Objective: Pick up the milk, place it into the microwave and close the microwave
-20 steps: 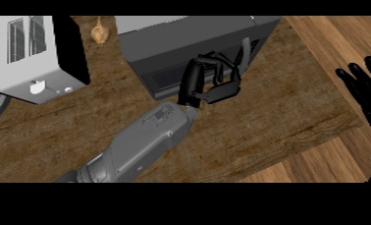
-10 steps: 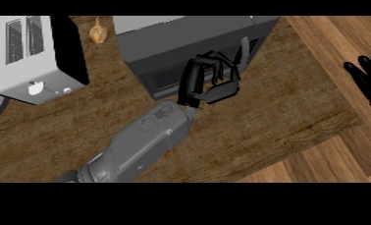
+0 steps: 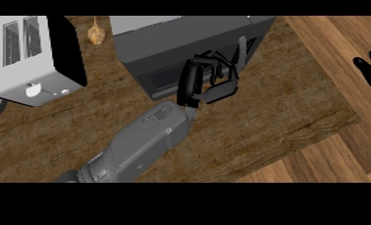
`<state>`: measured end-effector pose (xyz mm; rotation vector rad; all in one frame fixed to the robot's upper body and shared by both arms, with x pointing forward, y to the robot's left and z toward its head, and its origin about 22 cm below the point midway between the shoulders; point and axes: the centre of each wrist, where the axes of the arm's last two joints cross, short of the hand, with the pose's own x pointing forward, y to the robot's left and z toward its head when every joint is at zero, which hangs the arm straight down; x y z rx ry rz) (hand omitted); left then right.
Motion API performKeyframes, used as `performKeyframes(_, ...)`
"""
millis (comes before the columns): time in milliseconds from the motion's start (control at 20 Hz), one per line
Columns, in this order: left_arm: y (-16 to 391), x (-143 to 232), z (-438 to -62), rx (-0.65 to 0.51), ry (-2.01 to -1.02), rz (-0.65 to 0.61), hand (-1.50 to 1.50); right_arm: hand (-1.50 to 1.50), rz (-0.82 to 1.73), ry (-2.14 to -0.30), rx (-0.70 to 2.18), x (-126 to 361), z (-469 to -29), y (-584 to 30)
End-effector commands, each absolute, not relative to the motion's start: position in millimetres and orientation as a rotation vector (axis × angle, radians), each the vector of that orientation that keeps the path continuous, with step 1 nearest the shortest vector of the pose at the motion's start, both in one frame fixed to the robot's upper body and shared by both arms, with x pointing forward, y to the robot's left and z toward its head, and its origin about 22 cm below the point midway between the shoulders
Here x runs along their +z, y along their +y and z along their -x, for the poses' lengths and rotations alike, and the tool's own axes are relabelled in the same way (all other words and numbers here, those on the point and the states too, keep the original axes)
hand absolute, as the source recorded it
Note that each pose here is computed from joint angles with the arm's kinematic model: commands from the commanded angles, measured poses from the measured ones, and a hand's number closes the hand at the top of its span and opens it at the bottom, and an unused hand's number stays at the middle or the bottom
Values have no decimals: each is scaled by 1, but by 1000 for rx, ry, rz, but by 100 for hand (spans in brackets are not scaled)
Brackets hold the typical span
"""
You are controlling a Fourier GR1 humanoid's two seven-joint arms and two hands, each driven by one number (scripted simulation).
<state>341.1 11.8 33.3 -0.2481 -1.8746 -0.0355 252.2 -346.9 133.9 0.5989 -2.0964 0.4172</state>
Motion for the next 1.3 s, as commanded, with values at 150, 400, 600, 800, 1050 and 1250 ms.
performKeyframes(150,15,43,-361,-18,-1872,219,150,-150,-610,-2096,426,144,-254,-348)
performKeyframes(400,16,42,-361,4,-1883,218,150,-150,-611,-2102,425,150,-254,-350)
performKeyframes(600,16,42,-363,5,-1892,211,150,-150,-640,-2103,431,153,-255,-349)
performKeyframes(800,16,39,-361,-1,-1886,219,150,-150,-683,-2080,477,158,-256,-349)
performKeyframes(1050,15,40,-362,0,-1900,226,150,-150,-720,-2056,502,161,-255,-348)
performKeyframes(1250,14,41,-363,7,-1898,221,150,-150,-748,-2054,494,162,-256,-350)
